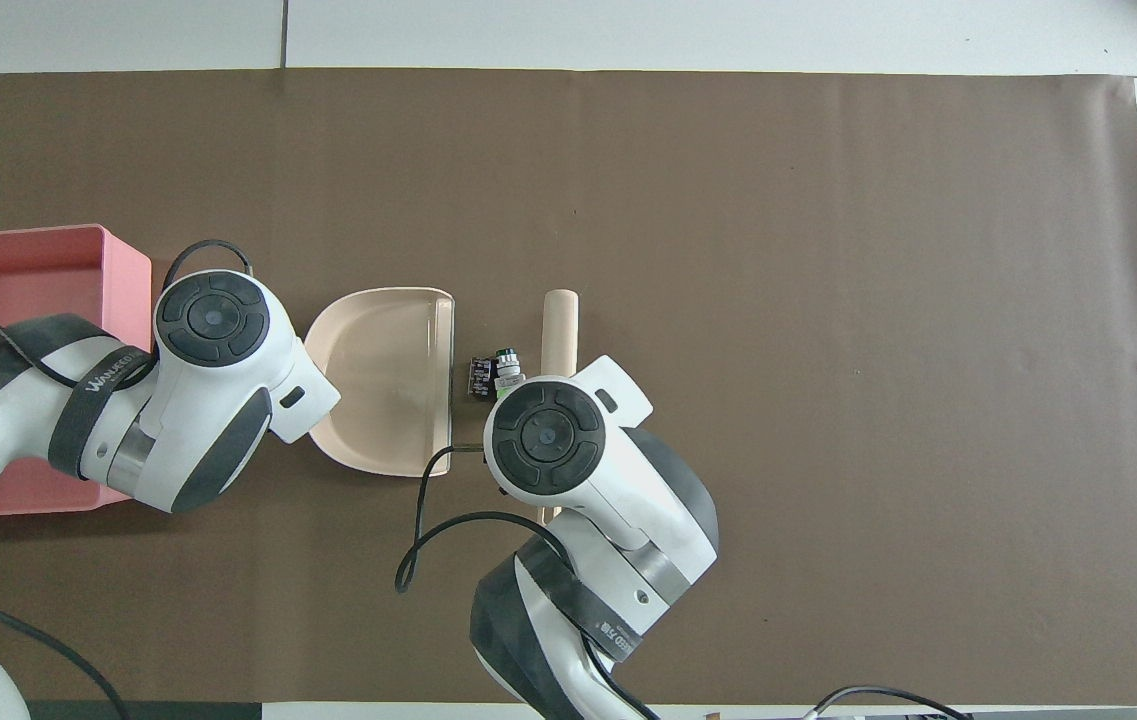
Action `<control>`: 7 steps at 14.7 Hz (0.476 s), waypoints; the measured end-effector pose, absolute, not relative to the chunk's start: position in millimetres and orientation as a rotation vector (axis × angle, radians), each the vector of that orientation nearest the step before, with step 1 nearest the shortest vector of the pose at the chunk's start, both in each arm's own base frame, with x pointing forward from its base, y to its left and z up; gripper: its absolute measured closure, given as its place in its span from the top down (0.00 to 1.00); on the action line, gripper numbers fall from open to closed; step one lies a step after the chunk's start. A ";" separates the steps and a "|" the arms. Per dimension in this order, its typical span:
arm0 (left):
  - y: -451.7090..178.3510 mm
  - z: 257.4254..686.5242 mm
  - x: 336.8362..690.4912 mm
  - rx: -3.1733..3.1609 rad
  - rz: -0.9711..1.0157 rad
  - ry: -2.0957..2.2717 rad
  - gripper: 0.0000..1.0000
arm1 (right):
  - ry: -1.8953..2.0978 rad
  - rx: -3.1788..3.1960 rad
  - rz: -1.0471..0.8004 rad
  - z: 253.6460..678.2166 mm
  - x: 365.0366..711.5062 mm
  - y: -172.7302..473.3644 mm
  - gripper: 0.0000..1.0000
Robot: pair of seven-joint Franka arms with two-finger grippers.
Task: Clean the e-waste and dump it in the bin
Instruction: 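Sweep the e-waste into the dustpan with the brush in the right gripper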
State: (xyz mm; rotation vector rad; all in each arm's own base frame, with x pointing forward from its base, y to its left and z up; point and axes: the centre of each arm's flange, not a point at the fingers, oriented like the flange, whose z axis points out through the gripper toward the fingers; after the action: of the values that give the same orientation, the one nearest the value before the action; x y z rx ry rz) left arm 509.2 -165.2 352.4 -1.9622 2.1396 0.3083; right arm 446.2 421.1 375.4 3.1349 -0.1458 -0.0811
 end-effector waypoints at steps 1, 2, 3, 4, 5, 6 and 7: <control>-165.6 352.3 509.1 -1.960 0.309 2.139 0.33 | -0.134 3.111 -0.089 365.4 447.7 423.4 0.26; -166.0 352.3 509.0 -1.959 0.309 2.138 0.33 | -0.125 3.090 -0.101 356.9 447.3 422.7 0.26; -166.3 352.3 508.9 -1.958 0.309 2.138 0.33 | -0.114 3.072 -0.117 350.5 444.4 422.5 0.26; -166.4 352.3 508.9 -1.957 0.309 2.138 0.33 | -0.097 3.059 -0.128 345.8 439.1 425.0 0.26; -166.5 352.3 508.8 -1.957 0.309 2.137 0.33 | -0.073 3.054 -0.131 343.3 432.0 430.3 0.26; -166.5 352.3 508.8 -1.957 0.309 2.137 0.33 | -0.051 3.051 -0.131 342.6 425.9 435.7 0.26; -166.6 352.2 508.8 -1.957 0.310 2.137 0.33 | -0.037 3.050 -0.131 342.4 422.0 439.4 0.26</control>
State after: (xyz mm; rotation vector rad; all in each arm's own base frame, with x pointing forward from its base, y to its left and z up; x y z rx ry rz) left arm 508.8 -166.6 352.2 -1.9574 2.1372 0.3096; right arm 422.0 439.4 342.4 3.0498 -0.0366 -0.1305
